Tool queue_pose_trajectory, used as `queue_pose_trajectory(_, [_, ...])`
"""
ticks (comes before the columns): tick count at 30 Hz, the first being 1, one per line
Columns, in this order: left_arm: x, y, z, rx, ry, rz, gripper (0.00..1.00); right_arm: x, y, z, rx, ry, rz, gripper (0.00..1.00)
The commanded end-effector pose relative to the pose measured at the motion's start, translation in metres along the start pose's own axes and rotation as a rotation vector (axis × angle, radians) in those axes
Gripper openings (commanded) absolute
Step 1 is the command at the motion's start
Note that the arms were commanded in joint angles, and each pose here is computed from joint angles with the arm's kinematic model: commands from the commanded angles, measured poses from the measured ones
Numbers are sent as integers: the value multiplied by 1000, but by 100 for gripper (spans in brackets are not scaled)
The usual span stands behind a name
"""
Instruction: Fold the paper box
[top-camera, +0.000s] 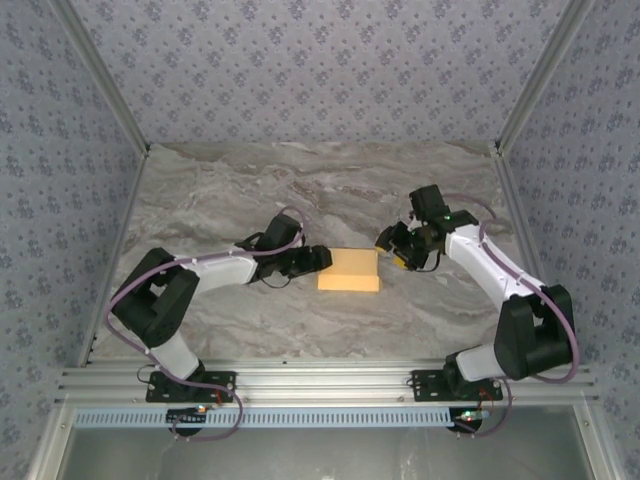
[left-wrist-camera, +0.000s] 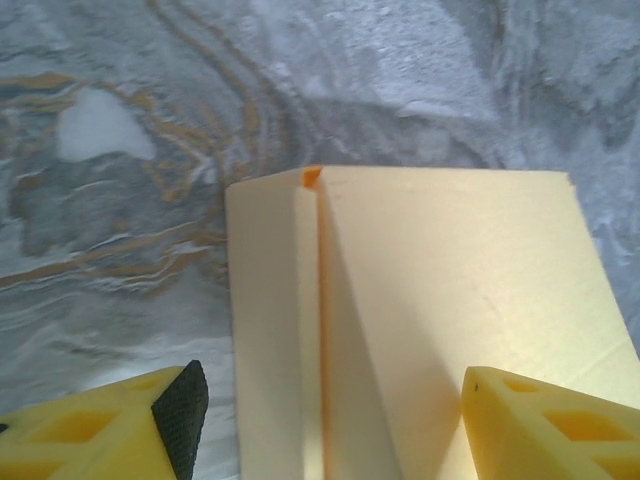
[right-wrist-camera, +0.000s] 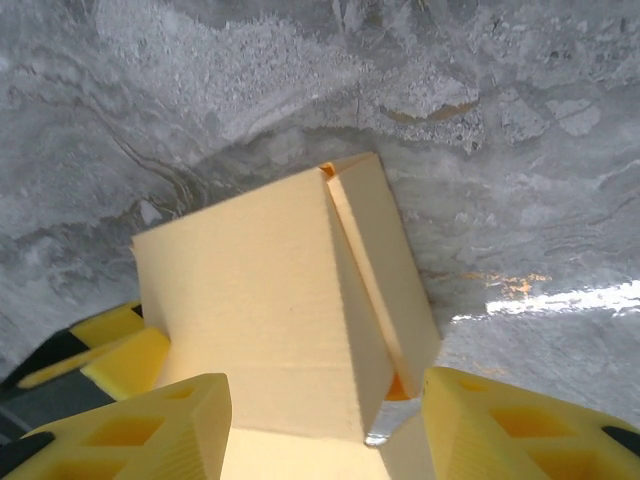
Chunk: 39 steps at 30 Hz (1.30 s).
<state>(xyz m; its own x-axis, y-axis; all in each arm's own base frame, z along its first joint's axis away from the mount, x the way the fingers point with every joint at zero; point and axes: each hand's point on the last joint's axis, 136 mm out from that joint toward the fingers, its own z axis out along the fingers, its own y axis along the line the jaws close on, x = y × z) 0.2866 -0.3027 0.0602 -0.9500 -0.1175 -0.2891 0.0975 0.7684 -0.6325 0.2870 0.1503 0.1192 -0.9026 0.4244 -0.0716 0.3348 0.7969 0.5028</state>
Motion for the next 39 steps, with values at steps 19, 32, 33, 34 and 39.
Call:
queue_pose_trajectory(19, [16, 49, -13, -290, 28, 45, 71, 21, -30, 58, 146, -17, -333, 44])
queue_pose_trajectory(32, [24, 87, -2, -133, 70, -258, 63, 30, 7, 47, -140, -66, -419, 46])
queue_pose_trajectory(33, [23, 87, -1, -120, 66, -257, 62, 29, 8, 47, -157, -67, -409, 47])
queue_pose_trajectory(34, [23, 87, -1, -104, 62, -258, 61, 29, 8, 47, -169, -63, -401, 46])
queue_pose_trajectory(39, [16, 76, -7, 69, -16, -249, 57, 24, 10, 44, -225, -64, -367, 47])
